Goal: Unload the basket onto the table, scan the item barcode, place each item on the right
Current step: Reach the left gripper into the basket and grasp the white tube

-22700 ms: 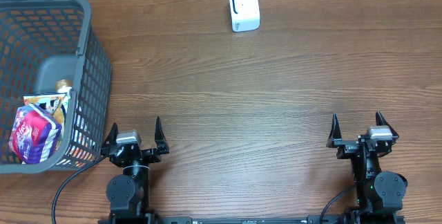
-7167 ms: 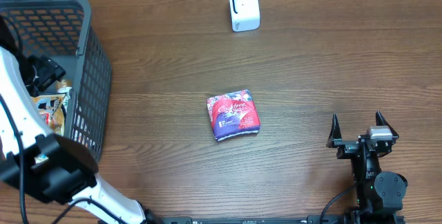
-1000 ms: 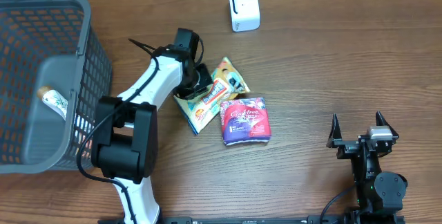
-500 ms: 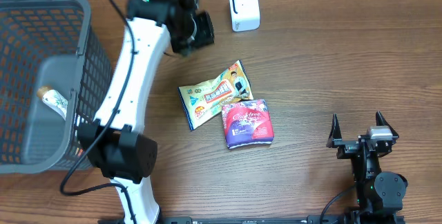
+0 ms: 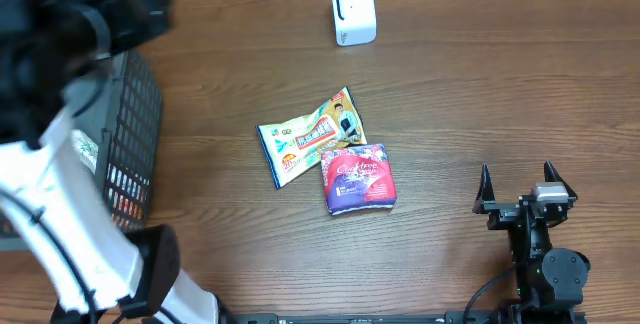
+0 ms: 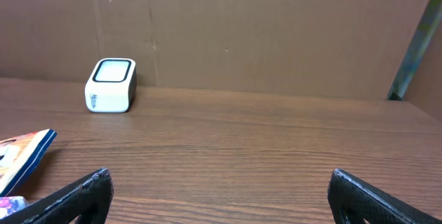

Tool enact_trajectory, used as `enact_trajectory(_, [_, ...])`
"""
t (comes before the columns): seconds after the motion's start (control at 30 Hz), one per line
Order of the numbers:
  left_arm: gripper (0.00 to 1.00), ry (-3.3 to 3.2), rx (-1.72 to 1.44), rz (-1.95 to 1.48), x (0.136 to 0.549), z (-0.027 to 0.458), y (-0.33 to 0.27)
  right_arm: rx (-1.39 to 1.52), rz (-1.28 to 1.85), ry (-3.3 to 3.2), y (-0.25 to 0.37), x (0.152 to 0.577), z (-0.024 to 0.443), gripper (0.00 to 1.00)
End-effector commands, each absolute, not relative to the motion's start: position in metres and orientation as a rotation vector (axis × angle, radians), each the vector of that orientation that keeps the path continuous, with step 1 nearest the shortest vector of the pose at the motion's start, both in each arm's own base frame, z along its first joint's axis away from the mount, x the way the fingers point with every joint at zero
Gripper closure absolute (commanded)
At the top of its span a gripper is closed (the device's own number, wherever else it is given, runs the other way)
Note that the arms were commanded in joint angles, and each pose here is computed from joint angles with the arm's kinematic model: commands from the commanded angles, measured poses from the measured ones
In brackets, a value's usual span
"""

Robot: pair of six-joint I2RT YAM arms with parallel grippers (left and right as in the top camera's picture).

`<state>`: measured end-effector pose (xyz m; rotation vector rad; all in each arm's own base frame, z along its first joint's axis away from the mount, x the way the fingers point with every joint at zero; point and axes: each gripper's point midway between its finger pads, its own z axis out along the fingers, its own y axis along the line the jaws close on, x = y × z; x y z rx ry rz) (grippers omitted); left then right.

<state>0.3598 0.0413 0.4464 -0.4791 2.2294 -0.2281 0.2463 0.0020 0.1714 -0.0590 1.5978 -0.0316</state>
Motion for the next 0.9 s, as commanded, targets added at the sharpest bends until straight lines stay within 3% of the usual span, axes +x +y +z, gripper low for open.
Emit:
enact_trajectory(0.0, [0.00,2.159,-0.770,-0.039,0.329,0.445,0.117,-0.058,-0.034,1.594,0.002,0.246,0.170,0.00])
enact_trajectory(0.23, [0.00,2.222,-1.281,0.058,0.297,0.367,0.211,-0.058,-0.034,1.594,0.002,0.246,0.170,0.00])
enact_trajectory(0.43, [0.00,2.419,-1.452,0.085,0.303,0.283,0.232,-0.058,-0.034,1.594,0.002,0.246,0.170,0.00])
enact_trajectory(0.57, [0.09,2.504,-1.583,0.150,0.303,0.231,0.244,-0.058,-0.034,1.594,0.002,0.246,0.170,0.00])
enact_trajectory(0.87, [0.08,2.607,-1.698,0.152,0.312,0.130,0.253,-0.058,-0.034,1.594,0.002,0.246,0.170,0.00])
